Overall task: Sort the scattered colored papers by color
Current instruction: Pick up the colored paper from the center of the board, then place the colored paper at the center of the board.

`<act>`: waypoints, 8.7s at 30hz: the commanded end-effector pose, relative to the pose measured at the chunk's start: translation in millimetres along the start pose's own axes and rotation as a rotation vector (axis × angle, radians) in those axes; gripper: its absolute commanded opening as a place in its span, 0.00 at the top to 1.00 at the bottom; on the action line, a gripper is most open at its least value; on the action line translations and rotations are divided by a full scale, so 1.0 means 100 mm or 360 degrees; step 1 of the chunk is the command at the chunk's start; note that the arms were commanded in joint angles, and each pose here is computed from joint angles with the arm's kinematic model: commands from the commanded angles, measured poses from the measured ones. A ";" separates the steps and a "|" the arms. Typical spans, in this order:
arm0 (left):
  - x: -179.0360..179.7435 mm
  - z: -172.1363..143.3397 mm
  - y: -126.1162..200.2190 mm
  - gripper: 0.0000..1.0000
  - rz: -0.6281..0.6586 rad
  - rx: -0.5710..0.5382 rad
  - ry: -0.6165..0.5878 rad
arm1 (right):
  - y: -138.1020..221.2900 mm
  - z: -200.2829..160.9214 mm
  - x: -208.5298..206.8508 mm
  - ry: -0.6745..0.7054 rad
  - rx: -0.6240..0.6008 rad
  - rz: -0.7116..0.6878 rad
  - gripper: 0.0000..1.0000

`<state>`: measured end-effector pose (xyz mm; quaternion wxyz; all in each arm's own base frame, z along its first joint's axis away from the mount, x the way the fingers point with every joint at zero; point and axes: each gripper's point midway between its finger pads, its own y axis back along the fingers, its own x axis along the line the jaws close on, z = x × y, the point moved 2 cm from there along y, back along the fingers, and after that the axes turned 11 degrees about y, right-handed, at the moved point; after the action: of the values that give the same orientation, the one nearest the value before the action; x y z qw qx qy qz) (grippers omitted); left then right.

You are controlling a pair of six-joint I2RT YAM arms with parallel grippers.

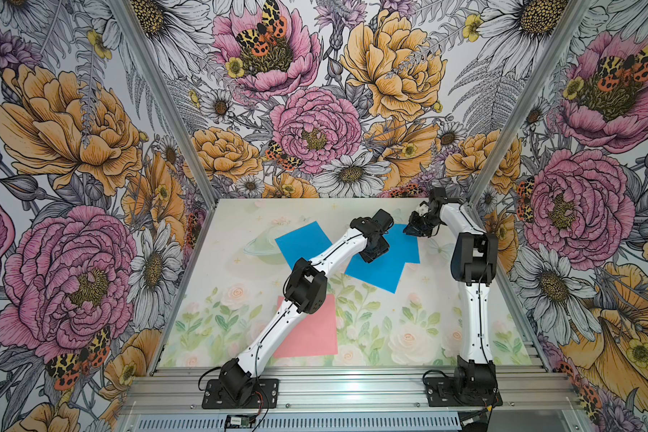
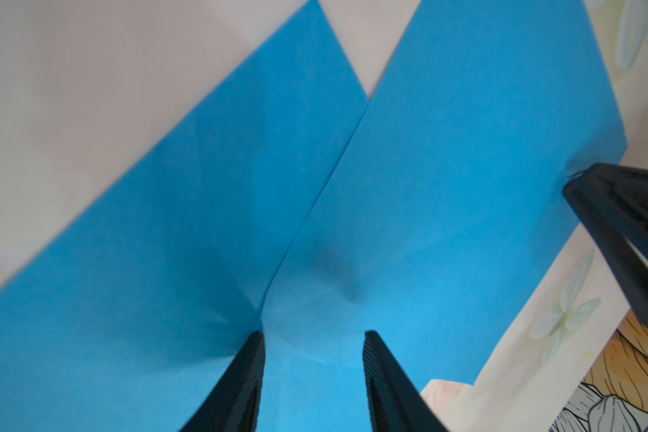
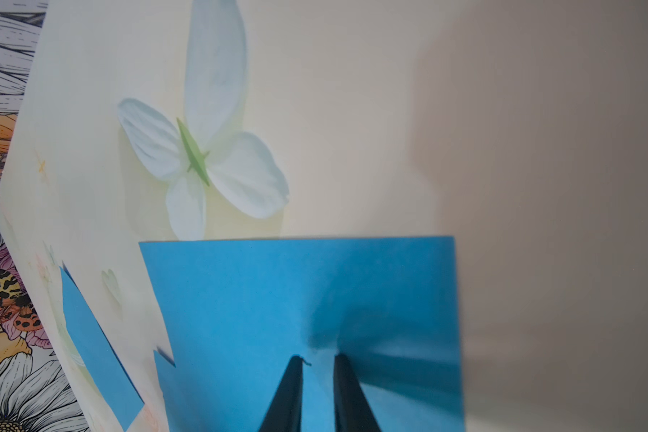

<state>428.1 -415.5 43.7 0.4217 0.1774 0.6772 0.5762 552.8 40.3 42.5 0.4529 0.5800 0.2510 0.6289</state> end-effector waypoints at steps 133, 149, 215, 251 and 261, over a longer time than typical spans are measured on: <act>0.97 -0.41 -0.75 0.91 0.0499 0.0026 -0.0060 | -0.09 -0.19 -0.12 -0.0168 0.0113 0.0088 0.81; 0.25 -0.20 -0.05 1.00 0.0127 -0.0023 -0.0340 | 0.28 0.00 0.10 -0.0146 -0.0021 0.0103 0.79; 2.61 -1.85 1.19 1.00 0.0220 -0.0244 -0.0206 | 0.86 -2.76 0.42 0.0141 0.0177 -0.0076 0.81; 2.50 -1.69 1.12 1.00 0.0433 -0.0176 -0.0380 | 0.43 -2.93 0.30 0.0177 0.0327 -0.0109 0.82; 2.50 -1.67 1.16 1.00 0.0463 -0.0181 -0.0378 | 0.46 -2.99 0.29 0.0173 0.0342 -0.0111 0.82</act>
<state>125.6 -308.6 43.3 0.4166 0.3142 0.5559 0.6471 266.8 109.0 37.9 0.3944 0.5769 0.3473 0.6253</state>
